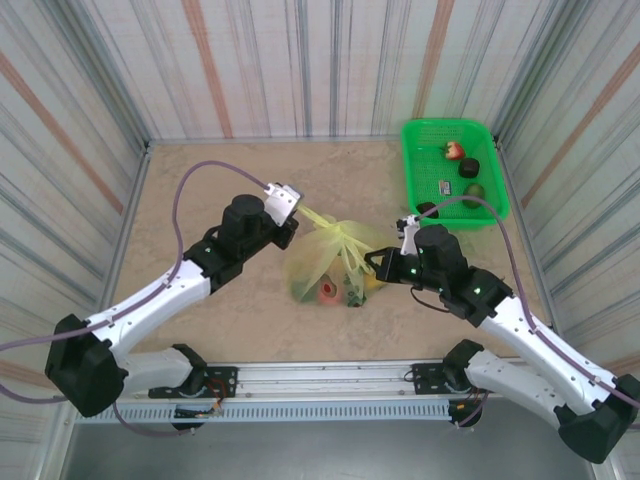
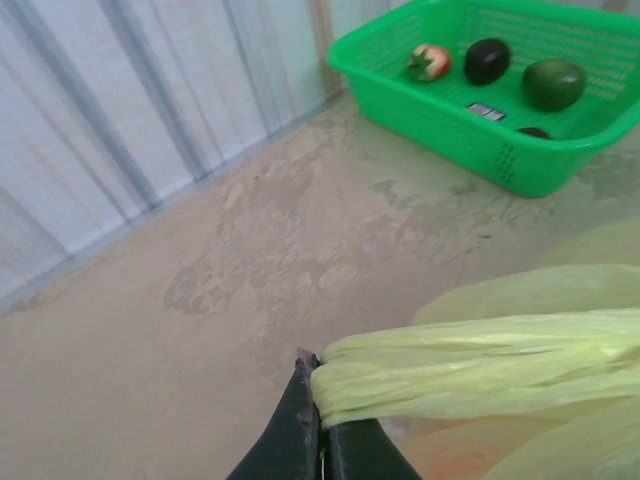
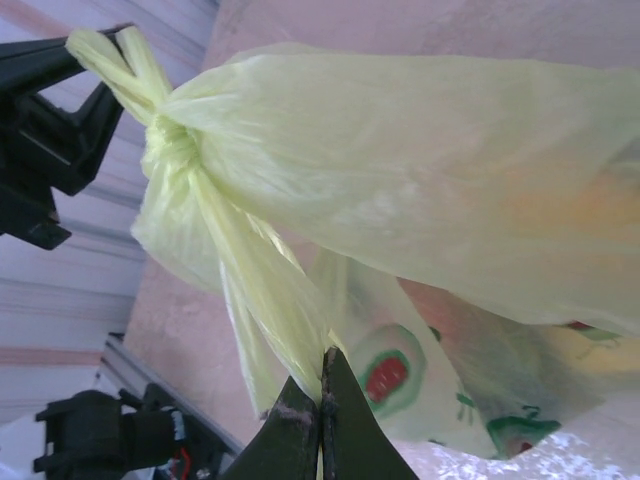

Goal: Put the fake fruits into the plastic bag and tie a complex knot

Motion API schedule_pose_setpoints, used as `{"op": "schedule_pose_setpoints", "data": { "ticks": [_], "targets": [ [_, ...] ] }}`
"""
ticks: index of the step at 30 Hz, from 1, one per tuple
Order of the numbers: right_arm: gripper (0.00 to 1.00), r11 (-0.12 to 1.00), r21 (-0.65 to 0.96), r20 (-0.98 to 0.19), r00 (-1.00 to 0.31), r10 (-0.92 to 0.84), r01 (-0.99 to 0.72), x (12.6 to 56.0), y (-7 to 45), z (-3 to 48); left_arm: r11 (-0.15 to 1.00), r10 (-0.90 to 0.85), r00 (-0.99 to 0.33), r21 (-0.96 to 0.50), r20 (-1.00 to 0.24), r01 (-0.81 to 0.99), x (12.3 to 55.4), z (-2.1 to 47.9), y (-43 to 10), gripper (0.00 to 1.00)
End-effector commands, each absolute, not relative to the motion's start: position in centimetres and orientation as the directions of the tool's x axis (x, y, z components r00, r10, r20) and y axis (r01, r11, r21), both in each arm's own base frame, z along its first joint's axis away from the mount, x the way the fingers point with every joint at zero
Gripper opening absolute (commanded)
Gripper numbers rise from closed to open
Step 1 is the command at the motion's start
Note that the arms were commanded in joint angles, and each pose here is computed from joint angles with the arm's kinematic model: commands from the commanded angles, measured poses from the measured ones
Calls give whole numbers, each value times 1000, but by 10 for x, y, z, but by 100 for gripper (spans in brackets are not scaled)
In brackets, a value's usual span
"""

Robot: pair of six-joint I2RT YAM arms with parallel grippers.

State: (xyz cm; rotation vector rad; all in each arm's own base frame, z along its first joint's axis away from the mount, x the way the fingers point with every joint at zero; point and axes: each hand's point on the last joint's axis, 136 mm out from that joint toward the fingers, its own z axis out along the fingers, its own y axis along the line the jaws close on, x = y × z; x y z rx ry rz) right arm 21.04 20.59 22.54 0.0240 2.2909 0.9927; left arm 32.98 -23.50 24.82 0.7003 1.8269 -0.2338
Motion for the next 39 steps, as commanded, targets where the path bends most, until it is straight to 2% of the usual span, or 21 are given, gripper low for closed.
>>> {"op": "schedule_pose_setpoints", "data": {
  "ticks": [1, 4, 7, 11, 15, 20, 21, 23, 24, 27, 28, 31, 32, 36, 39],
  "targets": [
    [0, 815, 576, -502, -811, 301, -54, 206, 167, 182, 941, 272, -353, 170, -895, 293, 360, 221, -180, 0],
    [0, 802, 592, -439, -805, 400, 76, 203, 152, 154, 977, 181, -479, 100, -859, 190, 372, 191, -159, 0],
    [0, 815, 539, -428, -765, 482, 213, 194, 122, 133, 995, 51, -549, -1, -834, 95, 381, 169, -132, 0],
    [0, 771, 520, -414, -681, 604, 368, 180, 88, 107, 1000, 19, -587, 2, -809, 31, 387, 151, -107, 0],
    [0, 740, 594, -395, -687, 610, 315, 185, 102, 106, 996, 32, -596, -22, -803, 84, 388, 147, -120, 0],
    [0, 786, 603, -455, -751, 478, 134, 199, 132, 141, 969, 87, -558, -60, -825, 240, 384, 162, -159, 0],
    [2, 796, 597, -471, -757, 452, 104, 201, 136, 149, 962, 100, -552, -60, -828, 266, 381, 167, -166, 0],
    [19, 806, 590, -505, -761, 407, 39, 205, 143, 165, 951, 121, -537, -59, -835, 305, 375, 177, -178, 0],
    [31, 812, 584, -525, -756, 390, 13, 207, 145, 173, 946, 126, -534, -60, -836, 318, 371, 183, -182, 6],
    [67, 830, 556, -589, -730, 347, -55, 212, 145, 196, 939, 94, -544, -107, -834, 327, 358, 197, -183, 40],
    [74, 840, 538, -615, -715, 333, -72, 213, 142, 204, 941, 86, -547, -113, -833, 320, 353, 201, -179, 48],
    [84, 870, 477, -694, -662, 284, -127, 214, 132, 230, 952, 55, -536, -119, -842, 284, 337, 215, -164, 71],
    [100, 882, 449, -724, -636, 267, -141, 214, 127, 239, 957, 49, -532, -113, -845, 268, 331, 220, -157, 96],
    [99, 932, 315, -825, -537, 176, -180, 217, 109, 263, 977, 68, -486, -41, -871, 211, 309, 238, -126, 99],
    [99, 961, 228, -886, -442, 137, -158, 222, 92, 279, 995, 30, -391, -12, -920, 104, 299, 261, -96, 99]
  ]
}}
